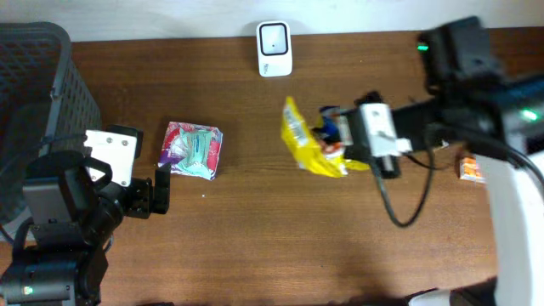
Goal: Scan the item barcode
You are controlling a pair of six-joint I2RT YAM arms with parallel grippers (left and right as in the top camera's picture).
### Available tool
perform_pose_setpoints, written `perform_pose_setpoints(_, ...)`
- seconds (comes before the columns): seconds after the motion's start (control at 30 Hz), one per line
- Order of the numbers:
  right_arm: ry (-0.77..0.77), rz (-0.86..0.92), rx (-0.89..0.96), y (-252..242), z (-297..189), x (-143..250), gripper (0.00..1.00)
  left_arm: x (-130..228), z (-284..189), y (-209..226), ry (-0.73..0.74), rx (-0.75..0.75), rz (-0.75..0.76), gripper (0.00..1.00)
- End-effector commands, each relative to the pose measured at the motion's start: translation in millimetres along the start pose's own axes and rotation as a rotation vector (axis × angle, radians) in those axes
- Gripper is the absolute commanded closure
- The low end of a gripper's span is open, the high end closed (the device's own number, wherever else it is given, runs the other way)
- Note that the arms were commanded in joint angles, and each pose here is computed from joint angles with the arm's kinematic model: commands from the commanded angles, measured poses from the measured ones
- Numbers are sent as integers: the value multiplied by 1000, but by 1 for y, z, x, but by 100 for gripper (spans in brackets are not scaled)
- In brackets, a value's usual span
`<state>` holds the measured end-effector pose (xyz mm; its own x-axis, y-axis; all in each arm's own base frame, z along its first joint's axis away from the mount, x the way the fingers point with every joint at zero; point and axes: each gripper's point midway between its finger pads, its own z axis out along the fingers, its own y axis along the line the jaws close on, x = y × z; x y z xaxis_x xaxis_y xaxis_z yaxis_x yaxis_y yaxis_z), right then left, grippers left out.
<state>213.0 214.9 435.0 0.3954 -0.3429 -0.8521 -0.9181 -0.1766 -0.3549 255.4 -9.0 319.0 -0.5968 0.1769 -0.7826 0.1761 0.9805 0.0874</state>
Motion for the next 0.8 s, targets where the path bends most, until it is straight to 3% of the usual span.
perform_pose_setpoints(0.0, -88, -56, 199, -4, -56, -28, 96, -1, -1, -1, -5, 7, -14, 1)
perform_pose_setpoints(0.1, -250, -40, 358, -18, -106, -43, 96, 1, -1, -1, 4, 9, -15, 1)
perform_pose_setpoints(0.4, -242, -36, 371, -20, -109, -41, 96, 7, -1, -2, 29, 11, -18, 1)
perform_pose_setpoints(0.47, -147, -19, 303, -26, -86, -20, 96, 7, -1, -2, 27, 10, -18, 1)
perform_pose_setpoints(0.53, 19, 153, 249, -56, -50, 20, 96, 6, -1, -2, 24, 10, -17, 1)
perform_pose_setpoints(0.6, 212, 342, 379, -115, -17, 69, 96, 6, -1, -2, 24, 10, -17, 1)
perform_pose_setpoints(0.67, 282, 365, 483, -150, 1, 89, 96, 6, -1, -2, 24, 10, -17, 1)
perform_pose_setpoints(0.77, 424, 464, 847, -216, -7, 131, 96, 6, -1, -2, 25, 9, -17, 1)
